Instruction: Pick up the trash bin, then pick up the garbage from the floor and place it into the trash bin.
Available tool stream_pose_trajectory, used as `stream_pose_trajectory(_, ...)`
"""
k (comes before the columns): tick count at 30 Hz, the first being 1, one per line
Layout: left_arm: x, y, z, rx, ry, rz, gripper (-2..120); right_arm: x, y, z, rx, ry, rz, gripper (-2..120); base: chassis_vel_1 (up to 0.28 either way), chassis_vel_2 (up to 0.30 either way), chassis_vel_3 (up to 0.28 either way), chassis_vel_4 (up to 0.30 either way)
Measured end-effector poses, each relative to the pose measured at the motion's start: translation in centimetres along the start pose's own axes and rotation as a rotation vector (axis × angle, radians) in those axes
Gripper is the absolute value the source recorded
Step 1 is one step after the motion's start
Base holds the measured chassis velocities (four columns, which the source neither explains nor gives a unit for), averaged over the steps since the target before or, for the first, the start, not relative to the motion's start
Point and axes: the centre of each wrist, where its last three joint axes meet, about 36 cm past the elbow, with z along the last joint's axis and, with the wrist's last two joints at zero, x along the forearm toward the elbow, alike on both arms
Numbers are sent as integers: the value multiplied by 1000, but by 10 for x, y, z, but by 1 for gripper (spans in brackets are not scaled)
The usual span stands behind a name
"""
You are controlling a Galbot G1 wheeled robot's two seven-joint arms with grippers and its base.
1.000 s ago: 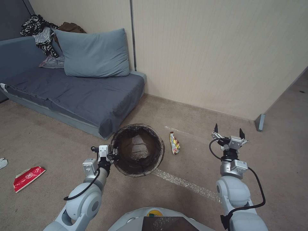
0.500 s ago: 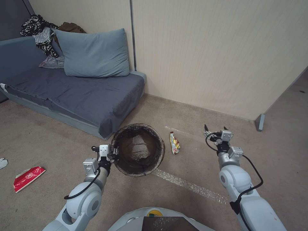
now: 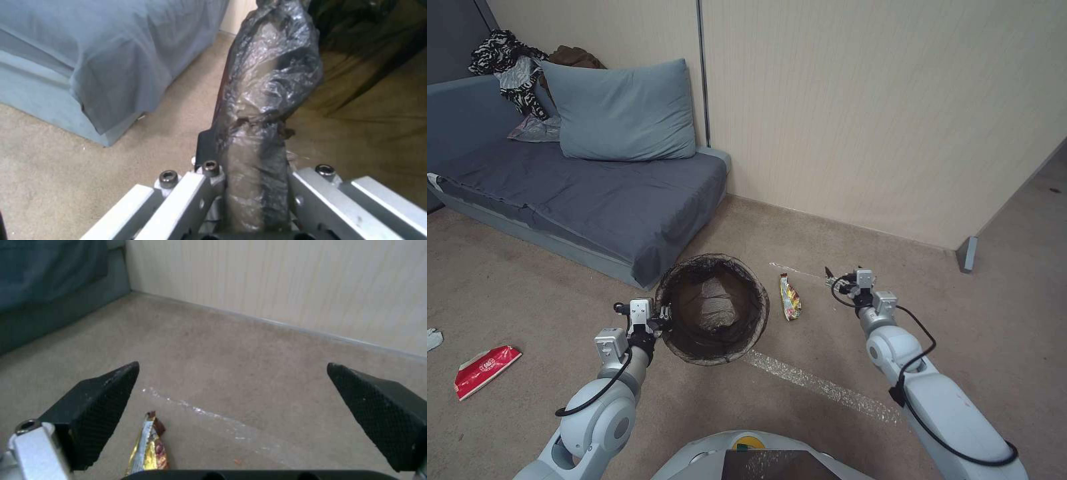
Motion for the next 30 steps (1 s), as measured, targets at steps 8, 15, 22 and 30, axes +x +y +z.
stream_pose_trajectory(8,4,1,-10,5,-6,-5,3,-48,13,37,16,71,-50,100,0,0,0,0)
stream_pose_trajectory(15,6,3,-12,15,-9,-15,3,-62,52,70,-5,129,-113,100,0,0,0,0)
stream_pose_trajectory(22,7,2,-14,19,-16,-17,3,-68,78,91,-7,160,-149,100,0,0,0,0)
stream_pose_trajectory(30,9,3,-18,26,-24,-19,3,-82,93,124,25,216,-165,100,0,0,0,0)
